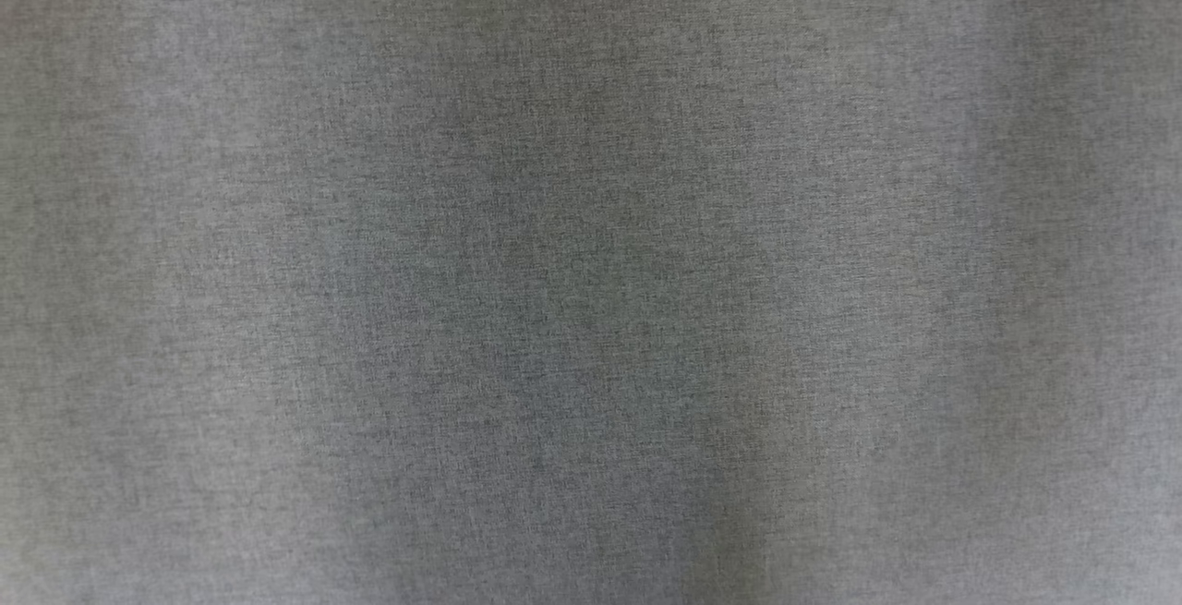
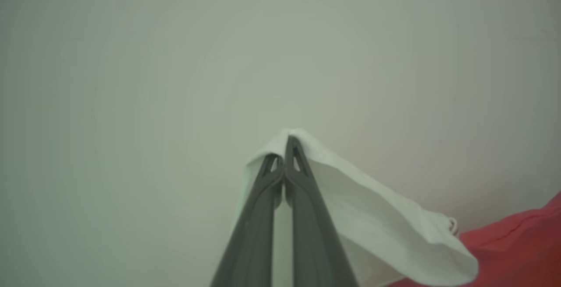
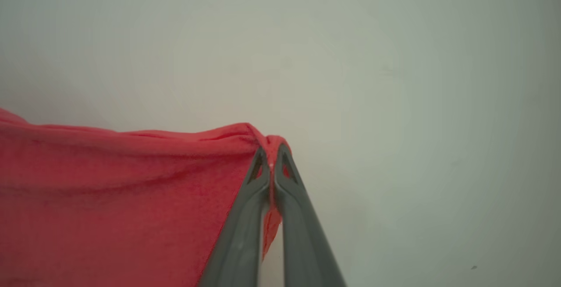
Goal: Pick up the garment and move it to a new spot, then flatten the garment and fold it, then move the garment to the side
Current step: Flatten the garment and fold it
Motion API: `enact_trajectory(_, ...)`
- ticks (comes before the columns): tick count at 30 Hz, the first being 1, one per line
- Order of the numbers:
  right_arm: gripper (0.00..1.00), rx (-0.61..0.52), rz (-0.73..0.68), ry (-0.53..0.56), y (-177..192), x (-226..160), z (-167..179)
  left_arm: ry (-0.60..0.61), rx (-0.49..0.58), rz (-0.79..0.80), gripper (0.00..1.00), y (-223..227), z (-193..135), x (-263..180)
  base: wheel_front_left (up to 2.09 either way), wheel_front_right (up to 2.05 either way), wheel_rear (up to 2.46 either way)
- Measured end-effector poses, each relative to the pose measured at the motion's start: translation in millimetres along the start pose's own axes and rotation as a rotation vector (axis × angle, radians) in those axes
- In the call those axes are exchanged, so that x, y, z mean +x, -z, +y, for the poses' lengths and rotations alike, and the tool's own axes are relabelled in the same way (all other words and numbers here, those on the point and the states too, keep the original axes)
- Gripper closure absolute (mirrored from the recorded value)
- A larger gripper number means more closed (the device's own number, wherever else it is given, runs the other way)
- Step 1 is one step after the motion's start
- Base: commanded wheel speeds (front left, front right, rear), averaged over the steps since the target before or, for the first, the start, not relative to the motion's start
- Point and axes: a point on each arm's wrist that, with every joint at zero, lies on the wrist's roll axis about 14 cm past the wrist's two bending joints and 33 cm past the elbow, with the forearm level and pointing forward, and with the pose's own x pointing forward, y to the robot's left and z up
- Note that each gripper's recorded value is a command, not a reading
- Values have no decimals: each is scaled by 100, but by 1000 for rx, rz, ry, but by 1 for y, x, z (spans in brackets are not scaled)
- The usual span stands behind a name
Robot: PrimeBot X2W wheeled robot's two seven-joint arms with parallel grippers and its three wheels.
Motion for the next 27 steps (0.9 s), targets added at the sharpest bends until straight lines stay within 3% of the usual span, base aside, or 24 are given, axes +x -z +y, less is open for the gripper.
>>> enact_trajectory(5,100,-32,13,-11,7,2,4,-5,-3,10,100,6,4,-2,0,0,0)
enact_trajectory(14,100,19,-10,-53,20,1,24,21,-34,14,100,30,-2,-15,0,0,0)
enact_trajectory(22,100,88,17,-133,50,-35,48,72,-65,54,100,56,-8,-56,0,0,0)
enact_trajectory(27,100,146,74,-182,73,-75,66,74,-169,78,100,64,-15,-98,0,0,0)
